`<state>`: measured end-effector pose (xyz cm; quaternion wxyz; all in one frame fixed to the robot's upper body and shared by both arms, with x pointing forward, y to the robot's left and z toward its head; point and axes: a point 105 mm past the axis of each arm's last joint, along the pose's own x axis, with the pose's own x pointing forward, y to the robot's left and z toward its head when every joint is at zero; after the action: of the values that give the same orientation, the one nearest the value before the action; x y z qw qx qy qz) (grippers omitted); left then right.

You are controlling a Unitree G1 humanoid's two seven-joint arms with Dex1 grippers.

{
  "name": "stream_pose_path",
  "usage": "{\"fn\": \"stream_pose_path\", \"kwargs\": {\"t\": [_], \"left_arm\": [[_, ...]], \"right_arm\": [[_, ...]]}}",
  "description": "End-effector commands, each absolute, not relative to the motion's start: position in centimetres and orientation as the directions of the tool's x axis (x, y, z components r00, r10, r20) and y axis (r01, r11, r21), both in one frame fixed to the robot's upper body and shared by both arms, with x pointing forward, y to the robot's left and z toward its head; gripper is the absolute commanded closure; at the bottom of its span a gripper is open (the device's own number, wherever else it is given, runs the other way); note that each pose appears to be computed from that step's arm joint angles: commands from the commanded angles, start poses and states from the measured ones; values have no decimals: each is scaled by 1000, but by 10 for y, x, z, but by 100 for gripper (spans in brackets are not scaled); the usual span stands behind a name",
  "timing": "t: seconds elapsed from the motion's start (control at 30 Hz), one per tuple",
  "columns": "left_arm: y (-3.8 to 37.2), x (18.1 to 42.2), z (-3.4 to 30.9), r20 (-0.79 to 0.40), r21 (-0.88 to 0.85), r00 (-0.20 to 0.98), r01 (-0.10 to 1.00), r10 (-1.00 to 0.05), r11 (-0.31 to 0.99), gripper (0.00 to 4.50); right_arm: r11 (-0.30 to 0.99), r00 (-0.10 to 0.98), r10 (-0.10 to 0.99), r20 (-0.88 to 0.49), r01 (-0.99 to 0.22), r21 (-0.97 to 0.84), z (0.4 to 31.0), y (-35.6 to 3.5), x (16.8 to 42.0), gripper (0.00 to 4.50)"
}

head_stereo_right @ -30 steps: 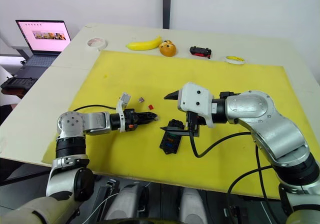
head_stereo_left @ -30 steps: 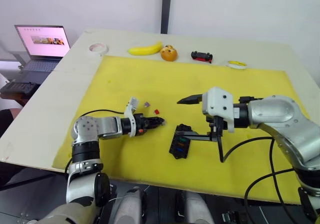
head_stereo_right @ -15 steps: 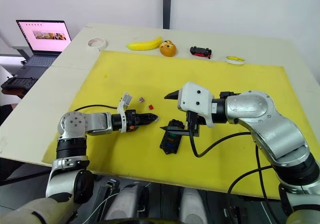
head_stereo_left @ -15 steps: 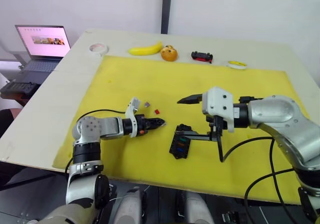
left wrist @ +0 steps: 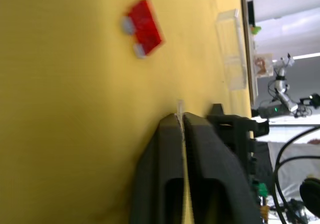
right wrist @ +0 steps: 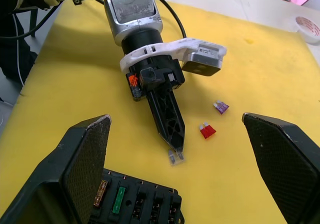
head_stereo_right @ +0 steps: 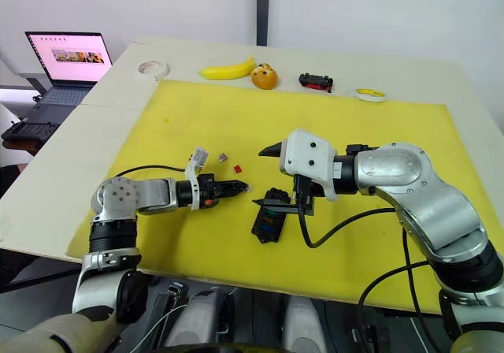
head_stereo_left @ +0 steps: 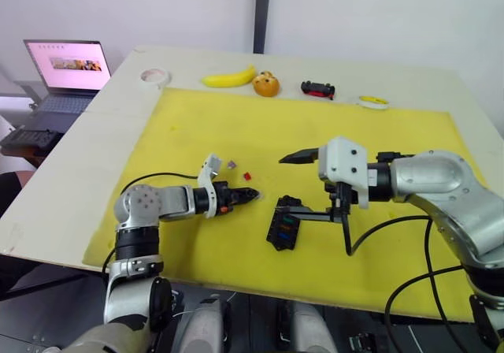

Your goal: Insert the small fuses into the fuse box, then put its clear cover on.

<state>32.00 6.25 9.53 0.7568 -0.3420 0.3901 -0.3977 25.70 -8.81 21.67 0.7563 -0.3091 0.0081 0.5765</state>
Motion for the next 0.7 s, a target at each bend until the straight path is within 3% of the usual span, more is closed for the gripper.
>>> {"fn": "stream_pose_path", "kwargs": {"t": [0.03,0.4,0.7], "left_arm": [[64,314,71,-396,-828,354,262,-848,496,430],[65,313,75,-373,-833,362,276,-854,480,430],[78,312,112,-160,-867,406,377,-900,325,430]], "right_arm": [[136,339,873,-350,-858,-495,225,-86,253,0],[129,334,874,-353,-860,-494,224,-84,250,0],[134,333,875,-351,-865,-484,224,-84,249,0]]}}
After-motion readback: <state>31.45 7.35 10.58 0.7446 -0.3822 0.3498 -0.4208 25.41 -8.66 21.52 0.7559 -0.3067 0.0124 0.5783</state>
